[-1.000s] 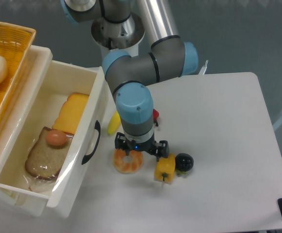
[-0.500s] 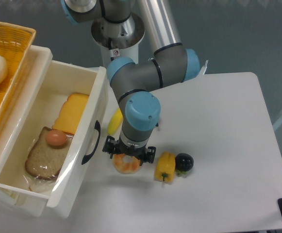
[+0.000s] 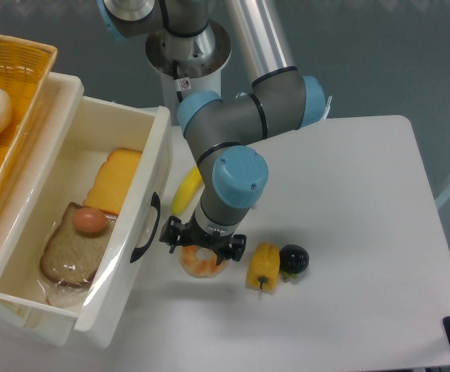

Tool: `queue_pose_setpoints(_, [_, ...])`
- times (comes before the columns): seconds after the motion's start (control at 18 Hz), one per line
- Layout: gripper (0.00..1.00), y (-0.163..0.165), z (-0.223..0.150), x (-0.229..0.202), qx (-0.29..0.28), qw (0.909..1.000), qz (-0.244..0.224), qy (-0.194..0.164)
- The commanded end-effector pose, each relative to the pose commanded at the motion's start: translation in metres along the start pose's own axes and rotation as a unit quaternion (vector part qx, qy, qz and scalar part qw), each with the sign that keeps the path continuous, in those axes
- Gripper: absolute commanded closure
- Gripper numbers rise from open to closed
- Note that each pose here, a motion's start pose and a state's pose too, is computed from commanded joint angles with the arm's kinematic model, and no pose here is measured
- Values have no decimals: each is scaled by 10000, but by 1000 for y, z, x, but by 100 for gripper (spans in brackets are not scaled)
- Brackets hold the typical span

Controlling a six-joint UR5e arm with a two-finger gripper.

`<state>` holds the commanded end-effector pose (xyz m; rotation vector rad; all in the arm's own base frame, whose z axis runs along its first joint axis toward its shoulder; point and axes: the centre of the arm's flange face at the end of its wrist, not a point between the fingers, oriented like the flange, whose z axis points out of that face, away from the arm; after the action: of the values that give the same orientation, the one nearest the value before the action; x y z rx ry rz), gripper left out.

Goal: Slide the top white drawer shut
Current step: 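Move the gripper sideways against the drawer's black handle, then push the drawer front inward with the gripper until shut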

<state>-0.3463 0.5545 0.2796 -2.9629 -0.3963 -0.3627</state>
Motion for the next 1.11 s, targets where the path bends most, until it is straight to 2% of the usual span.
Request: queue_pose_setpoints(1.11, [0,-2,-17,31,176,9994,202,209])
